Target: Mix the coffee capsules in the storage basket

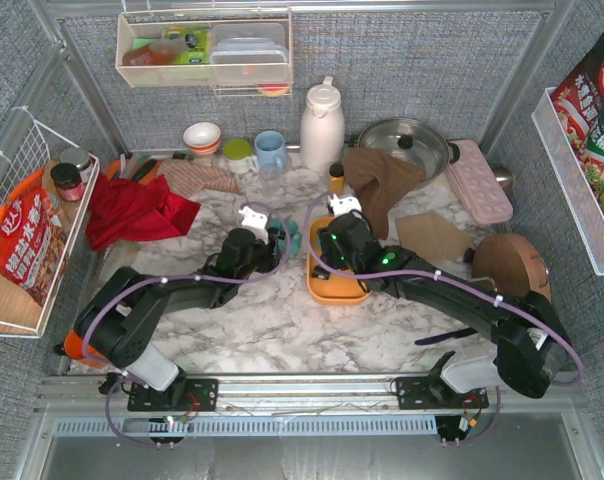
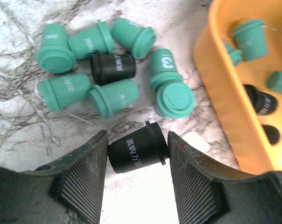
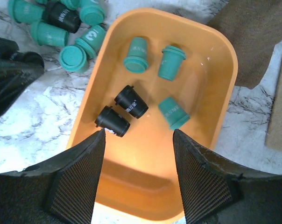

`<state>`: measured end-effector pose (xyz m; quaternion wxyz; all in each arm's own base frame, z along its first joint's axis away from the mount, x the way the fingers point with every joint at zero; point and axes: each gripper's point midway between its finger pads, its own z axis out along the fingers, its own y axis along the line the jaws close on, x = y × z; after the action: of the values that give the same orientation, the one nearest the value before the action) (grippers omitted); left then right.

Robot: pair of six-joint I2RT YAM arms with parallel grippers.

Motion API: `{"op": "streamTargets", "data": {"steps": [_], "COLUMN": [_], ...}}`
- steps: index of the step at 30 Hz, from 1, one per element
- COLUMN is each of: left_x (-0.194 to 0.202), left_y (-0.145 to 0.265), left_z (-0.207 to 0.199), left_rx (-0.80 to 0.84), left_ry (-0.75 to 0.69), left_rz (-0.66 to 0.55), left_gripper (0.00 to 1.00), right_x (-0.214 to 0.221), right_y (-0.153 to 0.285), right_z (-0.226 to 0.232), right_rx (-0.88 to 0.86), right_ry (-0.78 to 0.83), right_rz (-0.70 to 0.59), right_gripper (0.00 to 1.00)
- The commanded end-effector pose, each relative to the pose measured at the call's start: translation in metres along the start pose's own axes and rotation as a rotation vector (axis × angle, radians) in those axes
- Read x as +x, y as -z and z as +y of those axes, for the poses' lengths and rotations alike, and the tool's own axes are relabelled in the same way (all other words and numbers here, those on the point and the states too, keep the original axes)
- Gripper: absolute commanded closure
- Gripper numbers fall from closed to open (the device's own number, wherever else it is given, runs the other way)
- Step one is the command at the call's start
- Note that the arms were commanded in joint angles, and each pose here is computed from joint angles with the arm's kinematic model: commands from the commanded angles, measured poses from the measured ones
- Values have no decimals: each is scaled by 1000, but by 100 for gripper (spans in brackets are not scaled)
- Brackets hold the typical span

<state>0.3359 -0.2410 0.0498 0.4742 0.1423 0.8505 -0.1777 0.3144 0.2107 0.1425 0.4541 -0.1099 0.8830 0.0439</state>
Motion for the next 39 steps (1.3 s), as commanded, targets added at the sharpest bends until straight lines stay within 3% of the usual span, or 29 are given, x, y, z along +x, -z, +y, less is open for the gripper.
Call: {"op": "streamTargets", "data": {"steps": [1, 17, 26, 39], "left_x": [-29, -43, -34, -33], "left_y": [16, 115, 121, 125], "left_z": [-31, -83, -100, -105], "left_rx": [190, 560, 620, 631], "left_ry": [-46, -394, -483, -505], "left_rz": [-153, -659, -682, -696], "left_gripper": [41, 41, 42, 44], "right_x": [-12, -46, -33, -6], "right_y": [10, 34, 35, 35], "right_z": [7, 72, 113, 138], "right_rx": [-51, -371, -515, -594], "right_ry": [-4, -47, 1, 69], "right_rz": [-14, -4, 76, 181], "right_gripper": [36, 37, 42, 46]}}
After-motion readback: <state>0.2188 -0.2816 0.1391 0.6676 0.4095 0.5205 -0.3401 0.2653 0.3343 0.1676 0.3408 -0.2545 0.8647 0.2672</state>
